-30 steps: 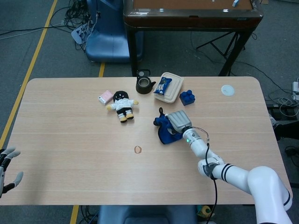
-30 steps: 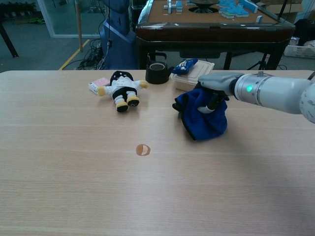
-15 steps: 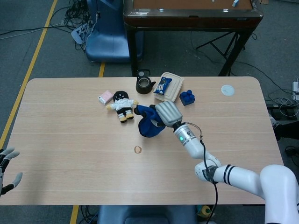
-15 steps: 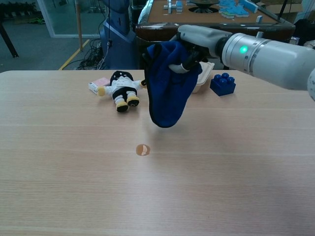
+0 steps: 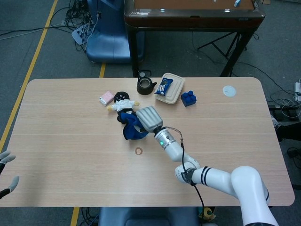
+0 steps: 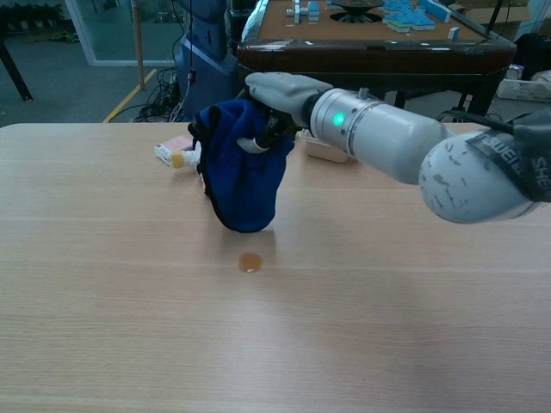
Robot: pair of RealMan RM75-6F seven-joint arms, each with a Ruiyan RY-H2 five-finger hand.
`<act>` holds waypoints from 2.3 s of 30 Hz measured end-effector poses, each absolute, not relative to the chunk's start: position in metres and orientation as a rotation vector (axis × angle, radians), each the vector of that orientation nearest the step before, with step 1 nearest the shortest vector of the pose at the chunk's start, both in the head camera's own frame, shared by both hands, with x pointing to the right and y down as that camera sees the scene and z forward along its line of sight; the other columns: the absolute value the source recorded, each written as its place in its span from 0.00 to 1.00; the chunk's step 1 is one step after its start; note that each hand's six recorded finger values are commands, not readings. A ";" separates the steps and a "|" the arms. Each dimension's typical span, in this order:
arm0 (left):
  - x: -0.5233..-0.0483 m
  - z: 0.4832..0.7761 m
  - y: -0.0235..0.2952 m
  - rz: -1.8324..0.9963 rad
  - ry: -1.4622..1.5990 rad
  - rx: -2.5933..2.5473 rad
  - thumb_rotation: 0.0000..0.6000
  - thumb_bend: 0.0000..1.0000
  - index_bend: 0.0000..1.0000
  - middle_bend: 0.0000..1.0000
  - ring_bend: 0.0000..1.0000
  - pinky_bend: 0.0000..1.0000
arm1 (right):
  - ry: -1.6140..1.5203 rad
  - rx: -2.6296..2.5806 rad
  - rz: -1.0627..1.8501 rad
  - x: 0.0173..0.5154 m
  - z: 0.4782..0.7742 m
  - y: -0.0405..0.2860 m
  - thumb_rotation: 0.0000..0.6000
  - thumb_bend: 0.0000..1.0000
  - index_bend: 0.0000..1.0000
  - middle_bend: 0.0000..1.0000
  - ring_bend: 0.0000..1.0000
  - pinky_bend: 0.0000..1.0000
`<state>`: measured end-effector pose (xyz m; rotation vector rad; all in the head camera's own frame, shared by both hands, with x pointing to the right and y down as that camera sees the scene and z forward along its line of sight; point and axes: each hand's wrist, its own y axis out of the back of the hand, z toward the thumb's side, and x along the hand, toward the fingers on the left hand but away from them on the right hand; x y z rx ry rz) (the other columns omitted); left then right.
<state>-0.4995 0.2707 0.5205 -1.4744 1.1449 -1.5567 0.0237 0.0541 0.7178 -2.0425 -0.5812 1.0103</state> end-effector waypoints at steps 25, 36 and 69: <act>-0.501 0.521 0.278 -1.570 1.145 -1.496 1.00 0.27 0.26 0.18 0.12 0.12 | -0.258 -2.162 1.028 0.004 0.770 0.134 1.00 0.82 0.71 0.67 0.62 0.81; -0.497 0.522 0.277 -1.566 1.135 -1.504 1.00 0.27 0.26 0.18 0.12 0.12 | -0.208 -2.274 0.954 0.022 0.751 0.166 1.00 0.82 0.71 0.67 0.62 0.81; -0.488 0.524 0.275 -1.558 1.108 -1.521 1.00 0.27 0.26 0.18 0.11 0.12 | -0.293 -2.157 1.130 0.070 0.775 0.122 1.00 0.81 0.71 0.67 0.62 0.81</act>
